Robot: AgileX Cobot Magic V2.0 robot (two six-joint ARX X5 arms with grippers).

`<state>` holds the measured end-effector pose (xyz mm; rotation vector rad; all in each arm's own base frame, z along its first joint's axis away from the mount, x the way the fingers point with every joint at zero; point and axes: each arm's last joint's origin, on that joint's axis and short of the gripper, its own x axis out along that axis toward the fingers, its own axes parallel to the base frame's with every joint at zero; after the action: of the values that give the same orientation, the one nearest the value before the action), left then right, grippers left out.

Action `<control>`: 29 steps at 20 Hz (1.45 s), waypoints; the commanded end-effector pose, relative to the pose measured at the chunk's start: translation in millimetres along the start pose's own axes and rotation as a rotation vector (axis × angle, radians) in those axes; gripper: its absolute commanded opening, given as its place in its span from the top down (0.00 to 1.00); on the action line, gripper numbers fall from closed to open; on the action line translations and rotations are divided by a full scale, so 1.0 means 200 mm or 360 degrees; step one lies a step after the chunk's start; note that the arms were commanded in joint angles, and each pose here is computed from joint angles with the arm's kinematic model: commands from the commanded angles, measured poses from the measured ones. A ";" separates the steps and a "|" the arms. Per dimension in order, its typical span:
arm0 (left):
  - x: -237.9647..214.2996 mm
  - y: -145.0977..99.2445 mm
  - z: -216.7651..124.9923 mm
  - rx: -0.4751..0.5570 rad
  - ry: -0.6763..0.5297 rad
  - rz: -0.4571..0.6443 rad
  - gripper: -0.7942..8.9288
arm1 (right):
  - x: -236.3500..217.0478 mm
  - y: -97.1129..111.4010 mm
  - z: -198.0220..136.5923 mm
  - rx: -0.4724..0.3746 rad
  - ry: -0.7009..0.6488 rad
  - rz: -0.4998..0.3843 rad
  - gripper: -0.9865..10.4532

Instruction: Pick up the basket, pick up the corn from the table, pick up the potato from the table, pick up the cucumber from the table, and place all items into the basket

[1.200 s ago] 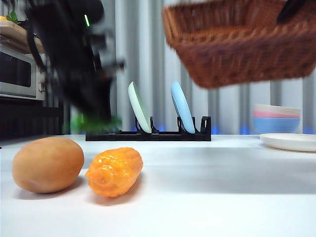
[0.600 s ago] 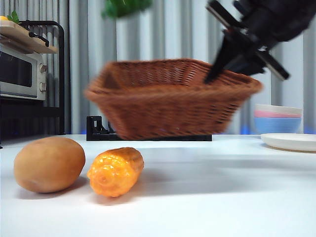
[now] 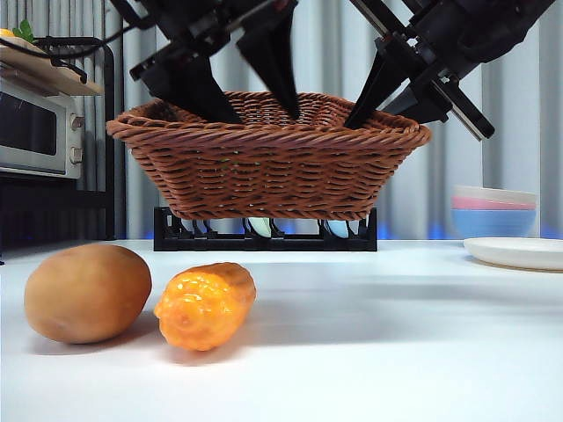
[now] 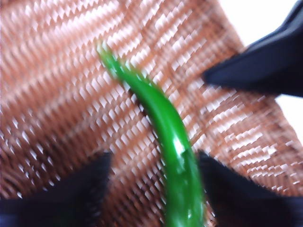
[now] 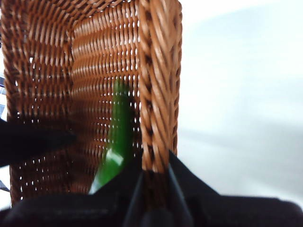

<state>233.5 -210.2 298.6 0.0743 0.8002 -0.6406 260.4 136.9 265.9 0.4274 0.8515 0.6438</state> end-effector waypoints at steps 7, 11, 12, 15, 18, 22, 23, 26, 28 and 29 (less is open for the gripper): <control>-0.66 -0.06 0.02 0.0165 -0.0093 -0.0048 0.31 | -0.06 -0.08 0.07 0.0062 -0.0111 -0.0049 0.92; -0.91 -0.02 -0.17 0.0168 0.0107 -0.0012 0.31 | -0.10 -0.16 0.10 0.0075 -0.0166 -0.0115 0.92; -0.94 -0.01 -0.20 0.0168 0.0132 -0.0010 0.31 | -0.11 -0.17 0.11 0.0072 -0.0175 -0.0125 0.92; -0.89 0.01 -0.33 0.0123 0.0187 -0.0001 0.31 | -0.12 -0.20 0.12 0.0067 -0.0190 -0.0142 0.92; -0.66 0.06 -0.49 0.0034 0.0269 0.0155 0.31 | -0.13 -0.20 0.12 0.0055 -0.0194 -0.0147 0.92; -0.36 0.13 -0.60 -0.0029 0.0324 0.0286 0.31 | -0.13 -0.20 0.12 0.0048 -0.0194 -0.0147 0.92; -0.30 0.14 -0.60 -0.0042 0.0347 0.0306 0.31 | -0.13 -0.20 0.12 0.0048 -0.0195 -0.0148 0.92; -0.13 0.21 -0.57 -0.0081 0.0384 0.0364 0.31 | -0.13 -0.20 0.12 0.0048 -0.0195 -0.0148 0.92; -0.03 0.24 -0.56 -0.0095 0.0409 0.0340 0.31 | -0.13 -0.20 0.12 0.0047 -0.0195 -0.0147 0.92; 0.01 0.26 -0.56 -0.0100 0.0446 0.0304 0.31 | -0.13 -0.20 0.12 0.0047 -0.0196 -0.0146 0.92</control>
<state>191.8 -137.0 212.0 0.1634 1.0581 -0.4191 280.6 87.1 265.5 0.4472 0.7926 0.4967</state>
